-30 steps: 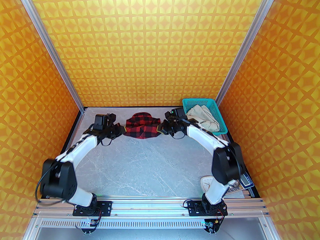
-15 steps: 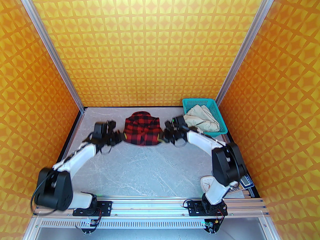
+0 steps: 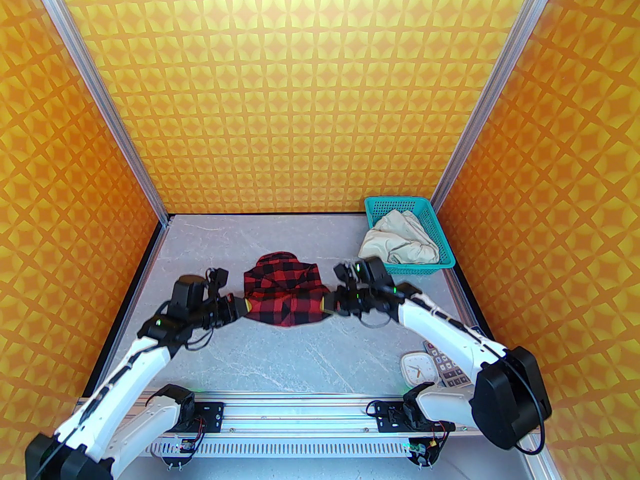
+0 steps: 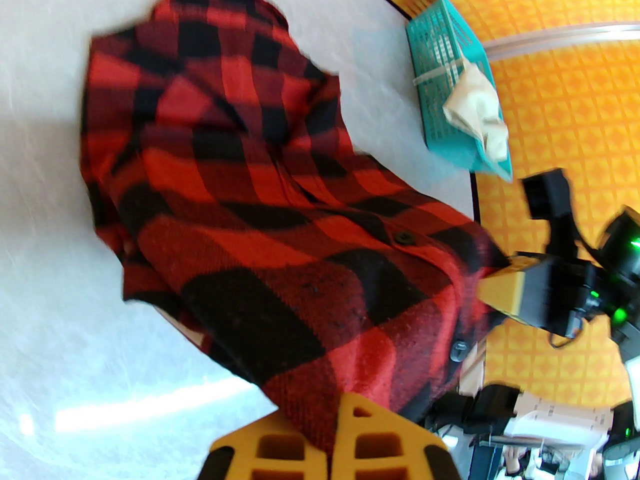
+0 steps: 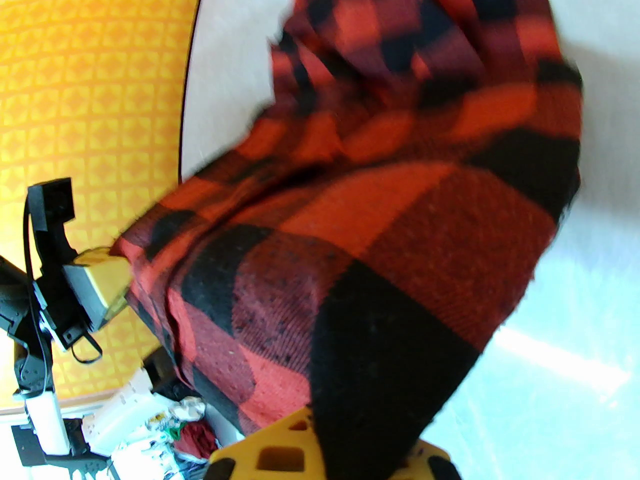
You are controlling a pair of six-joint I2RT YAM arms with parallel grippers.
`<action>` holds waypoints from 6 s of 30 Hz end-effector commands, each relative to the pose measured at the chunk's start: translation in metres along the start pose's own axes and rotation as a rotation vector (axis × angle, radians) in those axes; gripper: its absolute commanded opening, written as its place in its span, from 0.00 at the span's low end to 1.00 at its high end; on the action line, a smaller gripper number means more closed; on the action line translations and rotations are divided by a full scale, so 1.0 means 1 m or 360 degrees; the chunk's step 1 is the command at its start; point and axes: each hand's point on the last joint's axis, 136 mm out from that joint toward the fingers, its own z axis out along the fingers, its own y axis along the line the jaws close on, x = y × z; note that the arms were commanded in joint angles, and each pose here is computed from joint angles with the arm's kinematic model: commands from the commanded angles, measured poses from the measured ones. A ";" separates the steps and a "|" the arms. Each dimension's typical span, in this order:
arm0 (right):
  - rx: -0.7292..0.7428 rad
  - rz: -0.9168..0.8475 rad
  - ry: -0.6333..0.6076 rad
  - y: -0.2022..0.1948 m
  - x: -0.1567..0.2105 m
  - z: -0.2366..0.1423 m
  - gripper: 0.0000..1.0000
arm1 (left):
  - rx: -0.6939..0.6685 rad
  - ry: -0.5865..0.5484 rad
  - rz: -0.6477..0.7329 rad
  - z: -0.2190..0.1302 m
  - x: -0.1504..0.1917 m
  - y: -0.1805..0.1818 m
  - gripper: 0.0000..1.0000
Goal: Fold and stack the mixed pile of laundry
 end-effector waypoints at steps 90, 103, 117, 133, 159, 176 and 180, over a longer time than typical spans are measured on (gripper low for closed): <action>0.0379 0.0000 -0.0422 -0.115 -0.120 0.013 0.56 | -0.0430 0.0302 0.2239 0.257 -0.093 -0.034 0.76; 0.0134 0.0198 -0.0339 -0.117 -0.101 0.028 0.57 | -0.0562 0.0403 0.2471 0.314 -0.080 -0.005 0.61; -0.0348 0.0612 -0.0396 -0.110 -0.130 0.073 0.71 | -0.0237 0.0106 0.2362 0.271 -0.059 -0.064 0.05; -0.0575 0.0746 -0.0346 -0.087 -0.145 0.121 0.78 | -0.0131 0.0097 0.2295 0.258 -0.040 -0.060 0.00; -0.0053 0.0080 -0.0160 -0.096 -0.153 0.135 0.12 | 0.0126 -0.0103 0.1760 0.164 -0.034 -0.085 0.55; 0.0357 -0.0238 -0.0198 -0.058 -0.153 0.047 0.00 | -0.0257 0.0205 0.0635 0.244 -0.054 0.048 0.06; 0.0450 -0.0301 -0.0233 -0.034 -0.150 0.011 0.00 | 0.0003 0.0193 0.0666 0.276 -0.041 0.001 0.06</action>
